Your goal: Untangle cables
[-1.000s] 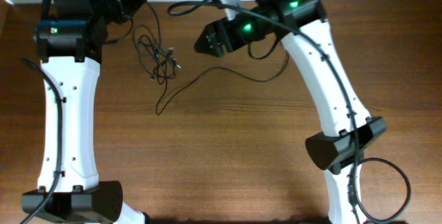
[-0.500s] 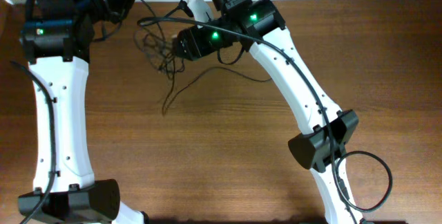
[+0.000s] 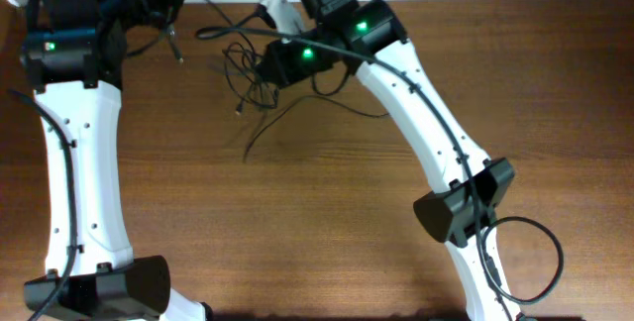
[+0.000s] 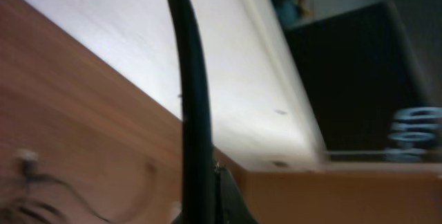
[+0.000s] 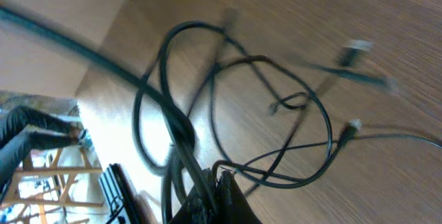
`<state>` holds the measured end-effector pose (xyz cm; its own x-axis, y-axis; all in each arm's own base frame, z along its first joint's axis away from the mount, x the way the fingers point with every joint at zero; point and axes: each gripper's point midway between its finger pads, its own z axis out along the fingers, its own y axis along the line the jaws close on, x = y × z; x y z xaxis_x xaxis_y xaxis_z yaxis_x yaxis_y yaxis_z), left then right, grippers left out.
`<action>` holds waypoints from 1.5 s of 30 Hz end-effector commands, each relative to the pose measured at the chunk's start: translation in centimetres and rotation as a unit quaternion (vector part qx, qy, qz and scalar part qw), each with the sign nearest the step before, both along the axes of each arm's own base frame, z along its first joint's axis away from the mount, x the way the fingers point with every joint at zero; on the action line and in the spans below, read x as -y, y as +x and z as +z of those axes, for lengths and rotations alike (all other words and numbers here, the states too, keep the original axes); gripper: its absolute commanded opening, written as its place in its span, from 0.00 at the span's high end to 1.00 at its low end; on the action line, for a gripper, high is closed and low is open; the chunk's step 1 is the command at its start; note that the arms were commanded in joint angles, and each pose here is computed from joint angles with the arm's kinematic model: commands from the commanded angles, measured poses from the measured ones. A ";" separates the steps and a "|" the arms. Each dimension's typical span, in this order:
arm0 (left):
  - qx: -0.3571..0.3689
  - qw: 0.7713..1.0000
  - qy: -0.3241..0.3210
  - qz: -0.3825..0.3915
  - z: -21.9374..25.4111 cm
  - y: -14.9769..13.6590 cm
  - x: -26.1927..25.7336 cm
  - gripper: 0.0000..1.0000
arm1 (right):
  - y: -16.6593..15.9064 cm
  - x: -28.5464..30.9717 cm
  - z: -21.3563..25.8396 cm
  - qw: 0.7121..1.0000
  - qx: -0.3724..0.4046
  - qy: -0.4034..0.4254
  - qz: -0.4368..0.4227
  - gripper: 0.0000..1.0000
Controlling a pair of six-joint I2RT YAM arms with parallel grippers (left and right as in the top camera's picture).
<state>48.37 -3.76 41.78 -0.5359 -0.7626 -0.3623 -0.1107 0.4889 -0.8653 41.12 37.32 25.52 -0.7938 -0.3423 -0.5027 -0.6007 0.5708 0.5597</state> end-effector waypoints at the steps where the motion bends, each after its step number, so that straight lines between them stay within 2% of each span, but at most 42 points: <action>1: -0.022 0.970 0.220 0.100 -3.6 0.6 -6.9 1.00 | 2.0 7.0 1.3 0.997 -0.001 -0.040 -0.071 0.96; 3: -0.071 0.942 0.294 0.145 -5.9 0.3 -10.0 1.00 | 2.6 11.9 1.9 0.990 -0.011 -0.071 -0.119 0.96; 7: -0.107 0.923 0.339 0.145 -8.2 0.3 -11.7 1.00 | 3.9 20.9 2.4 0.971 -0.035 -0.105 -0.214 0.96; 9: -0.121 0.919 0.342 0.152 -9.0 0.3 -13.1 1.00 | 4.6 28.2 1.4 0.941 -0.056 -0.155 -0.297 0.96; 11: -0.129 0.912 0.352 0.169 -9.1 0.0 -14.7 1.00 | 4.3 35.0 0.3 0.898 -0.079 -0.213 -0.377 0.96; 16: -0.138 0.899 0.368 0.192 -9.0 -0.7 -17.4 1.00 | 3.0 42.6 -0.6 0.848 -0.109 -0.260 -0.448 0.96; 17: -0.133 0.896 0.381 0.183 -8.9 -0.5 -17.4 1.00 | 2.5 44.9 -1.2 0.815 -0.121 -0.289 -0.487 0.96; 18: -0.133 0.896 0.382 0.182 -8.9 -0.5 -17.4 1.00 | 2.5 45.3 -1.6 0.814 -0.129 -0.289 -0.488 0.96; 21: -0.127 0.901 0.378 0.174 -8.8 -0.3 -17.0 1.00 | 3.0 43.6 -2.6 0.837 -0.132 -0.284 -0.450 0.96; 24: -0.076 0.896 0.426 0.105 -7.7 0.7 -15.7 1.00 | 3.2 43.2 -2.9 0.838 -0.134 -0.286 -0.444 0.96; 26: -0.026 0.866 0.496 0.058 -5.3 1.1 -15.3 1.00 | 3.2 43.1 -3.2 0.838 -0.139 -0.288 -0.442 0.96; 28: 0.011 0.812 0.582 0.023 -2.5 0.6 -15.7 1.00 | 3.1 43.1 -3.4 0.837 -0.142 -0.289 -0.442 0.96; 29: 0.014 0.769 0.637 0.049 0.0 -0.3 -17.9 1.00 | 3.0 43.1 -3.7 0.837 -0.146 -0.291 -0.440 0.96; 32: 0.006 0.727 0.669 0.156 5.1 -3.0 -23.0 1.00 | 2.6 43.1 -4.8 0.835 -0.164 -0.297 -0.434 0.96; 34: 0.004 0.706 0.686 0.175 6.4 -4.3 -25.2 1.00 | 2.3 43.0 -5.7 0.834 -0.176 -0.303 -0.426 0.96; 36: -0.001 0.708 0.690 0.153 5.6 -4.3 -25.6 1.00 | 2.3 43.0 -6.3 0.834 -0.182 -0.304 -0.423 0.96; 39: -0.047 0.734 0.674 0.071 0.6 -4.1 -24.6 1.00 | 2.4 42.1 -6.5 0.838 -0.180 -0.306 -0.414 0.96; 41: -0.094 0.763 0.638 0.032 -3.8 -3.9 -24.3 1.00 | 2.7 41.2 -6.5 0.843 -0.173 -0.308 -0.406 0.96; 43: -0.150 0.813 0.560 0.058 -8.1 -3.3 -24.8 1.00 | 2.9 40.3 -6.5 0.848 -0.168 -0.309 -0.397 0.96; 45: -0.180 0.818 0.544 0.041 -11.2 -2.4 -25.2 1.00 | 2.9 39.9 -6.5 0.850 -0.166 -0.310 -0.393 0.96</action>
<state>44.69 20.97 33.97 -0.7044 -0.0178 -0.7096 -0.2837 0.9234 0.2585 43.92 -2.83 19.38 -0.9570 0.2621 -0.1246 0.2528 0.9637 0.0858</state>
